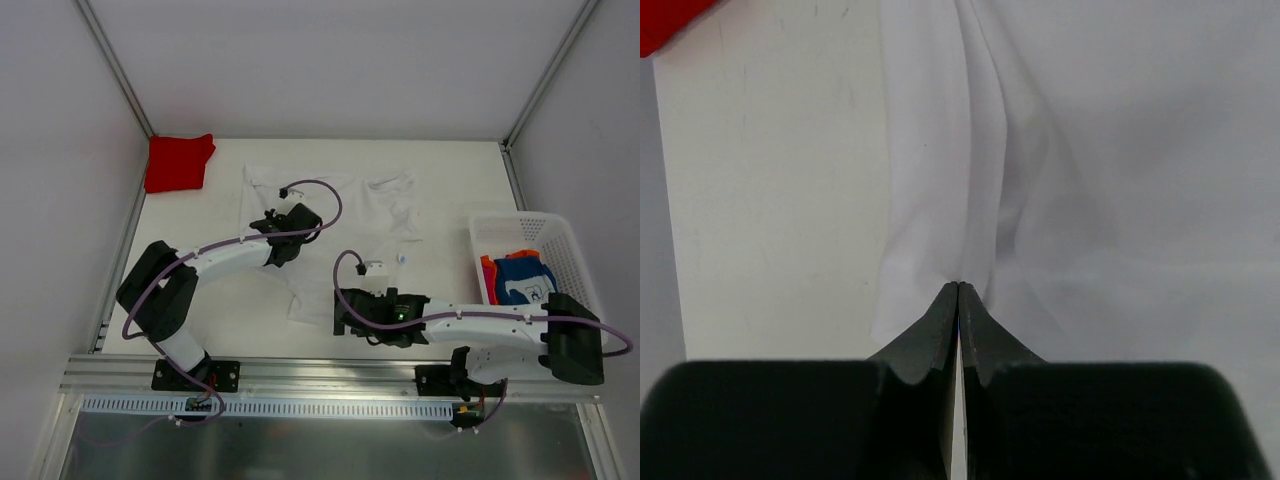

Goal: Fold and stack the t-shirts
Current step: Flatten the tshirt out

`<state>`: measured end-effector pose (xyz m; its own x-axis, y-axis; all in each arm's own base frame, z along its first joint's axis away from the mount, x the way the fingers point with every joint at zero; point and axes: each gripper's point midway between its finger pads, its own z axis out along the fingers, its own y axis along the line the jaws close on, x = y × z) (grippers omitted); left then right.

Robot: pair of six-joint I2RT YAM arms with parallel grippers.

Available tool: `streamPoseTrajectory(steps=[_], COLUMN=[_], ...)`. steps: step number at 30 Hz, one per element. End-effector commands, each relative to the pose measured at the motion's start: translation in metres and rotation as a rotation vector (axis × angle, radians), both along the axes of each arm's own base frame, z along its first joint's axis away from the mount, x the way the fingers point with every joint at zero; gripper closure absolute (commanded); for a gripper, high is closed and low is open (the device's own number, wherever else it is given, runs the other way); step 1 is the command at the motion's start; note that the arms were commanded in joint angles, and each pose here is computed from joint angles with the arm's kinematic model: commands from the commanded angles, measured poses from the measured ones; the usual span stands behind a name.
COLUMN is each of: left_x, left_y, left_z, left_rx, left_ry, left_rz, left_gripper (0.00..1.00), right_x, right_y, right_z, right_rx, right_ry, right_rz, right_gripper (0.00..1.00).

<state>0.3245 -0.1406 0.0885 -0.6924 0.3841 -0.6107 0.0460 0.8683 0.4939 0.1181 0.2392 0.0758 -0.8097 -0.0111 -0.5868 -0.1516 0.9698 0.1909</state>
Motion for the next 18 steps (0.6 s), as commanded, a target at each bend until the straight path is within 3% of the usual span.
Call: streamPoseTrajectory(steps=[1,9,18], left_x=[0.001,-0.004,-0.006], left_y=[0.001,0.01,0.01], left_z=[-0.001,0.0,0.0], left_rx=[-0.018,-0.061,-0.071], left_ry=[0.003,-0.012,-0.022], left_rz=[-0.038,-0.038,-0.045], left_gripper=[1.0,1.0,1.0], right_x=[-0.004,-0.019,-0.021], right_y=[0.041,0.04,0.028], right_z=[0.009,-0.037,-0.053], right_rx=[0.14,0.157,0.083], right_ry=[0.015,0.066,0.051], right_rz=[-0.061,-0.174,-0.212], right_gripper=[0.01,0.0,0.0])
